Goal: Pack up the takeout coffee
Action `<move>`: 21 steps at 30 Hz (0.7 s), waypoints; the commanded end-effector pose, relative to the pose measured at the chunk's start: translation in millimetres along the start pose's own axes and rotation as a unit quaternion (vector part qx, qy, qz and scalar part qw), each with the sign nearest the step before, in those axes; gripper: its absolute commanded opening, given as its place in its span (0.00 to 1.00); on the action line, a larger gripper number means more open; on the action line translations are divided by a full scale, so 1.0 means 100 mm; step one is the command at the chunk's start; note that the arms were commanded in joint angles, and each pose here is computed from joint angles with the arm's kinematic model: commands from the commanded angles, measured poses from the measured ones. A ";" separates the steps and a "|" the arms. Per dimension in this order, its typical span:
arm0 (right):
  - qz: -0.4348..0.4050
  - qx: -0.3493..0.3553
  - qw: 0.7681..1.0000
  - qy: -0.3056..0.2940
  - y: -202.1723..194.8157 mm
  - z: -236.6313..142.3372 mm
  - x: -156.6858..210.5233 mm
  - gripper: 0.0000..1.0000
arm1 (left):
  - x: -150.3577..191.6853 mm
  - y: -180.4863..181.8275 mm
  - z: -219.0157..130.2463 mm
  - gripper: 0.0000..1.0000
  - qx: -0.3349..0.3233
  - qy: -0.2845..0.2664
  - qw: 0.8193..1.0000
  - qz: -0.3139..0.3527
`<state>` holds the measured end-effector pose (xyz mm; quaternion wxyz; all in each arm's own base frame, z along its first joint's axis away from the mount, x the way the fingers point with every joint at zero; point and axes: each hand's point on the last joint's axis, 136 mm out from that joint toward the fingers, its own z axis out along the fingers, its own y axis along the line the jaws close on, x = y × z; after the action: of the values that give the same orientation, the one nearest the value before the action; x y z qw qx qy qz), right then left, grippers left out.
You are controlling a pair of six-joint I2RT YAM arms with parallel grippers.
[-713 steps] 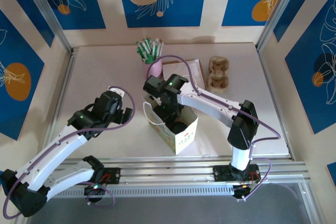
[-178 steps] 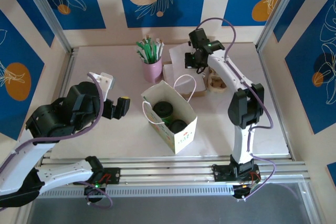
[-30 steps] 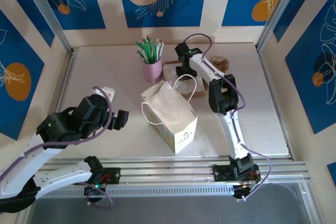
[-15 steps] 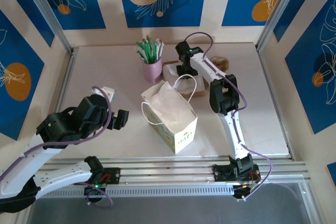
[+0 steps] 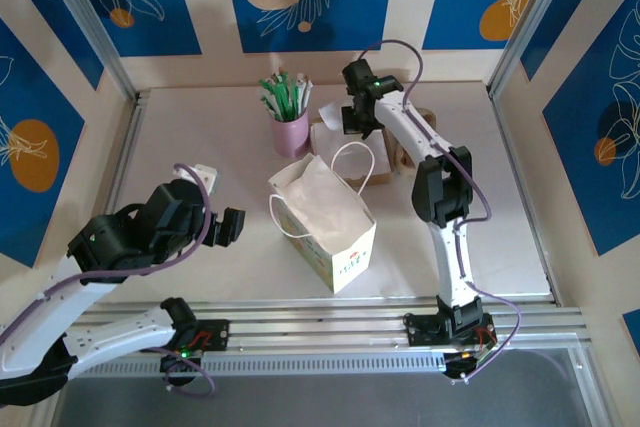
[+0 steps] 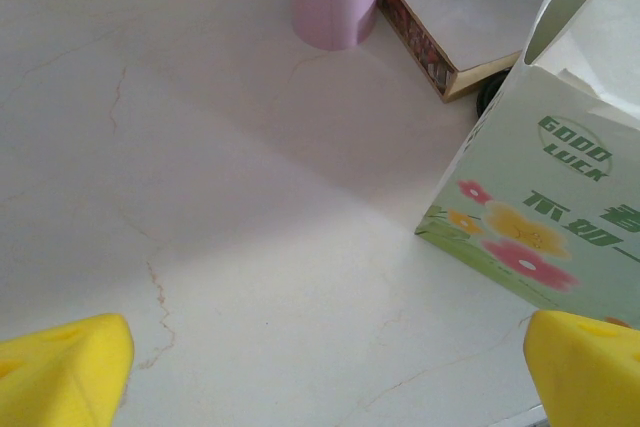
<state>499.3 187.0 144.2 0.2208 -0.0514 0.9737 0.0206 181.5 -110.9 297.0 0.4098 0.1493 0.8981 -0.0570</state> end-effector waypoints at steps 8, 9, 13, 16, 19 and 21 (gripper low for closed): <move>0.034 -0.013 0.994 -0.103 -0.28 -1.14 -0.19 0.00 | -0.01 0.02 -0.02 1.00 -0.002 -0.011 1.000 -0.008; 0.043 -0.018 0.992 -0.120 -0.33 -1.31 -0.21 0.00 | -0.02 0.02 -0.01 1.00 -0.002 -0.013 1.000 -0.009; 0.064 -0.055 0.976 -0.203 -0.42 -2.08 -0.20 0.00 | -0.01 -0.01 0.03 1.00 0.004 -0.022 1.000 -0.012; 0.067 -0.097 0.956 -0.269 -0.38 -2.64 -0.08 0.00 | -0.04 -0.03 0.06 1.00 0.007 -0.030 0.999 -0.013; 0.061 -0.167 0.933 -0.313 -0.26 -3.11 0.15 0.00 | -0.05 -0.05 0.10 1.00 0.008 -0.035 0.999 -0.010; 0.045 -0.220 0.924 -0.310 -0.10 -3.29 0.34 0.00 | -0.05 -0.05 0.11 1.00 0.006 -0.038 0.999 -0.008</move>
<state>350.0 126.9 417.3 0.5018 -0.0115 0.8463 0.1782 186.3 -116.9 290.3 0.4260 0.1440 0.8904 -0.0708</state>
